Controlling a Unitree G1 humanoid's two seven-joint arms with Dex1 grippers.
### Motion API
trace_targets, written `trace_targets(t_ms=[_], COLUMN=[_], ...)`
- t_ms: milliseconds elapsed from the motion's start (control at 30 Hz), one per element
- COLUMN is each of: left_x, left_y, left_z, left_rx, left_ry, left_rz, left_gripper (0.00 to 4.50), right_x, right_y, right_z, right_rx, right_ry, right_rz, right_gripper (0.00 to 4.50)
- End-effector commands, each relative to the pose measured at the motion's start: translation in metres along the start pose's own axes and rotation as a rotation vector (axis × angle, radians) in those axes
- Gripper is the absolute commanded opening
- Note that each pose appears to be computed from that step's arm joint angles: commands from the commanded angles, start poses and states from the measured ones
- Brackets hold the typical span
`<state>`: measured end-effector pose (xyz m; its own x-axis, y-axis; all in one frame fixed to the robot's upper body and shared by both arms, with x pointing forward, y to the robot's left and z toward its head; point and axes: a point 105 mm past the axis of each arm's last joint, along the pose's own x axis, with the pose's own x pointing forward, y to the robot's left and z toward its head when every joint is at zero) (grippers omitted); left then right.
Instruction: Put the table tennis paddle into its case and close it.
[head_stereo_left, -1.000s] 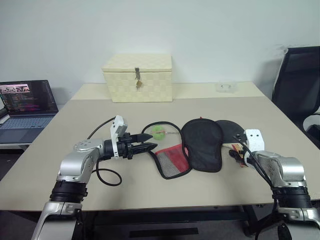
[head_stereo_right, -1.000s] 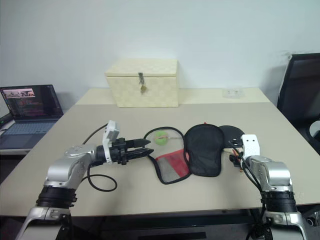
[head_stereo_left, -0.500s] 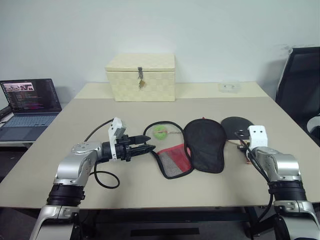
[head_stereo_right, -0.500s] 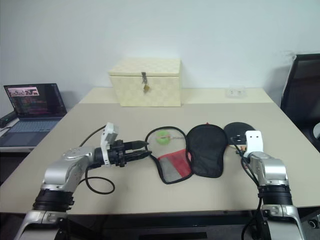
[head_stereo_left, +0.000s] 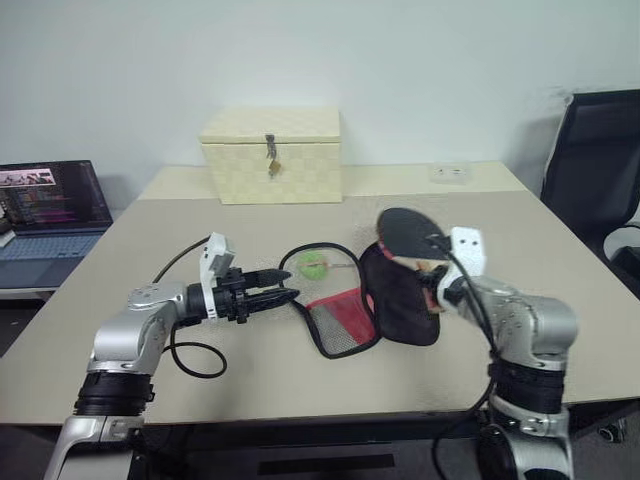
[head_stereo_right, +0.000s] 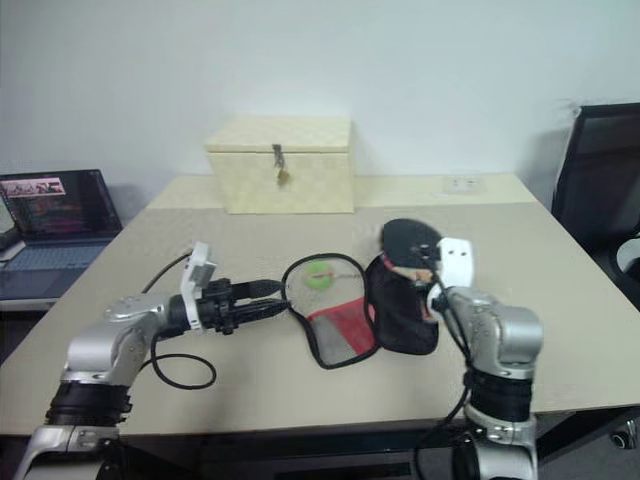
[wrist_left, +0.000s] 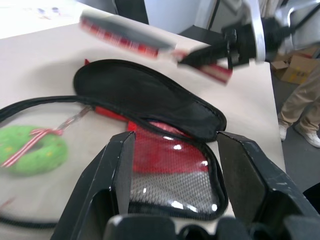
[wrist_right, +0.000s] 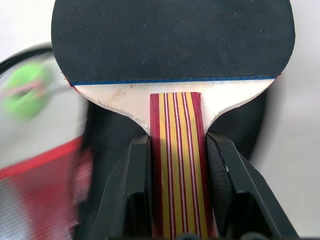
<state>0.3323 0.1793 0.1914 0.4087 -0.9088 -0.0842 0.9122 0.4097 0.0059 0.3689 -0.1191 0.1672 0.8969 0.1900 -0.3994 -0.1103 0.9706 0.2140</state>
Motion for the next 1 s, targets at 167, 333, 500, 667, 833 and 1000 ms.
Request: trace_targets(t_ms=[167,333,500,667,833,1000], left_x=[-0.015,-0.019,-0.021,-0.025,-0.026,-0.027], left_y=[-0.002,0.001,0.002,0.004,0.005,0.014], left_z=[0.022,0.023,0.018,0.012,0.007,0.004], left_rx=[0.087,0.099,0.093,0.090,0.088,0.102], left_ry=[0.000,0.009,0.015,0.024,0.029,0.037], left_rz=[0.002,0.023,0.031,0.038,0.041,0.093], left_gripper=[2.80,2.80,2.80,2.80,2.80,2.80], right_x=[0.006,0.017,0.024,0.024,0.025,0.022], right_y=[0.012,-0.001,-0.011,-0.018,-0.016,-0.009], right_z=[0.003,-0.013,-0.020,-0.026,-0.034,-0.034], right_rx=[-0.014,-0.050,-0.068,-0.072,-0.064,-0.062], right_ry=[-0.058,-0.029,-0.022,-0.012,0.006,-0.002], right_rz=[-0.012,-0.057,-0.098,-0.131,-0.129,-0.093], right_gripper=[1.09,1.09,1.09,1.09,1.09,1.83])
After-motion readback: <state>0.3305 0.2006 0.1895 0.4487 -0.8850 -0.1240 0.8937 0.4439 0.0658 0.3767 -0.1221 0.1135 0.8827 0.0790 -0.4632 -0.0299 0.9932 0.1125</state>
